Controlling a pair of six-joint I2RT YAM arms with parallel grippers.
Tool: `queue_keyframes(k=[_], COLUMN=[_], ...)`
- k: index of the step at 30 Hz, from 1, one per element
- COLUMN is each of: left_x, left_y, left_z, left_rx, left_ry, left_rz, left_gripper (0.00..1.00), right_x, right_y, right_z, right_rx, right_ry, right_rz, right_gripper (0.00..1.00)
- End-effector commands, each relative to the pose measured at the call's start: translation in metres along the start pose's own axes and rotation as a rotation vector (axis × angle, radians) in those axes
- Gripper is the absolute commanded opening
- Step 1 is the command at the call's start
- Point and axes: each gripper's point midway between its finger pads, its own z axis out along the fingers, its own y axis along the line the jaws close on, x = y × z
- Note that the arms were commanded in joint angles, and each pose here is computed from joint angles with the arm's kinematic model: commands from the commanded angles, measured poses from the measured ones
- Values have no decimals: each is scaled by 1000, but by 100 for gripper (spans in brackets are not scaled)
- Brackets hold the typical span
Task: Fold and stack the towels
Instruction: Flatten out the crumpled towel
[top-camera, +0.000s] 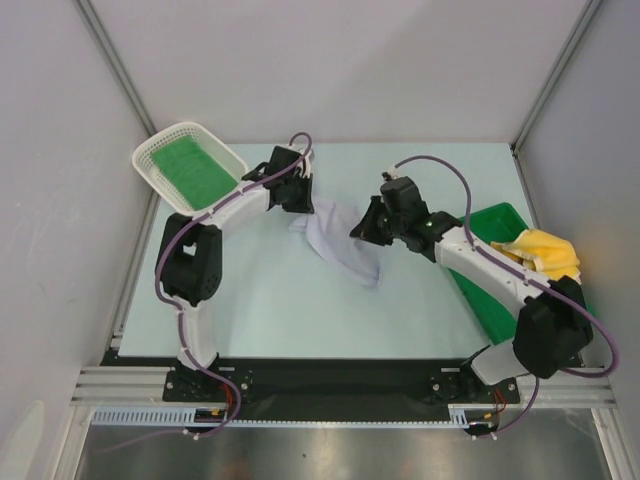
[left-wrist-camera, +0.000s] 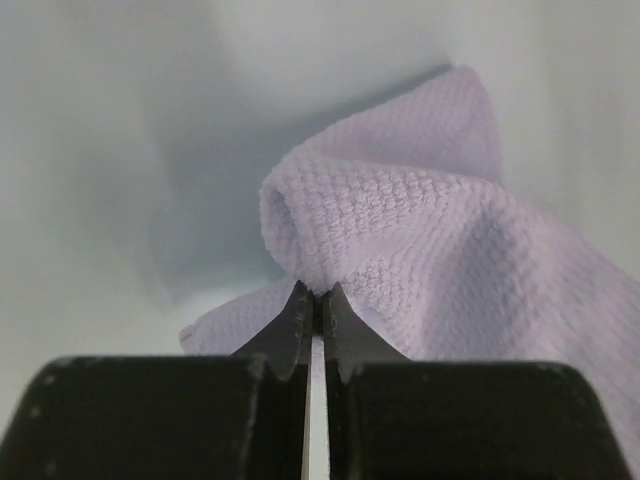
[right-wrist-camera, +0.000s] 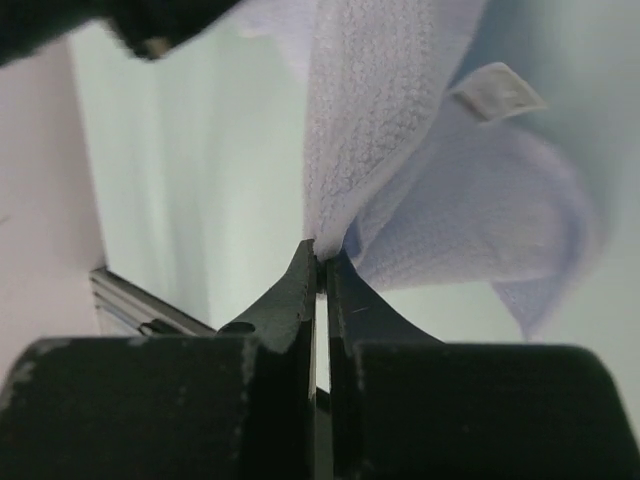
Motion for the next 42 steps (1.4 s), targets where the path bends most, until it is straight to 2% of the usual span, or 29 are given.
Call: queue_keyframes(k=[1,3,4,5,6,7,8,9,10,11,12,13,14,15,16,18,20,21,23,24,27,28,29,34,36,40,42], left_x=[-1,5,31,41,59,70,84,108,107,122,145,137,147,158,157,148,135,133,123,125,126,122,129,124,122,123,125], left_y=[0,-18,-31,-39,-46,-55,-73,-76,-91,-114,-122,-143,-156,-156,-157,-140,-115,-103,-77,-68,-51,-46,-35,-17,-8,0,0], left_z=[-25,-44,-44,-48,-60,-65,-71,-73,-88,-95,-98,-114,-122,-125,-129,-134,-138,-137,-136,-137,-139,-139,-137,-145,-149,-149,-148], left_rx=[-11,40,76,86,96,108,123,125,163,225,276,363,414,431,435,369,295,267,215,202,183,173,141,115,110,105,105], left_ry=[1,-10,39,50,59,66,76,111,65,75,107,42,45,55,46,-6,-41,-39,-65,-73,-107,-127,-144,-216,-247,-266,-255], left_rz=[12,5,6,10,19,35,74,89,109,143,150,157,174,167,134,93,17,-25,-97,-115,-169,-188,-214,-276,-307,-326,-325], left_gripper=[2,3,4,5,13,19,22,24,26,29,41,47,51,59,63,68,69,69,69,69,70,70,70,70,70,71,71], right_x=[9,33,64,74,81,110,116,115,120,117,106,99,84,77,65,41,25,4,5,-15,-9,-20,2,28,55,83,90], right_y=[-22,-42,-67,-75,-87,-108,-109,-102,-107,-105,-101,-98,-93,-89,-85,-77,-71,-51,-55,-30,-40,-21,-27,-14,-31,-48,-51], right_z=[6,0,-8,-22,-31,-41,-51,-65,-75,-82,-91,-94,-95,-94,-87,-76,-48,-39,-2,8,56,62,104,124,126,117,108], right_rx=[93,146,224,244,289,335,326,285,297,288,266,258,245,226,209,173,143,85,106,53,131,113,142,175,245,312,324], right_ry=[24,95,183,189,178,237,235,204,203,181,125,100,54,41,20,-3,14,-29,38,28,144,140,264,366,464,544,552], right_rz=[-14,-86,-108,-123,-117,-122,-107,-80,-65,-58,-55,-66,-64,-76,-80,-100,-109,-138,-185,-207,-220,-232,-233,-321,-366,-412,-411], right_gripper=[0,0,0,0,0,1,13,21,26,34,38,43,45,47,48,48,47,46,45,46,51,53,63,72,71,65,49])
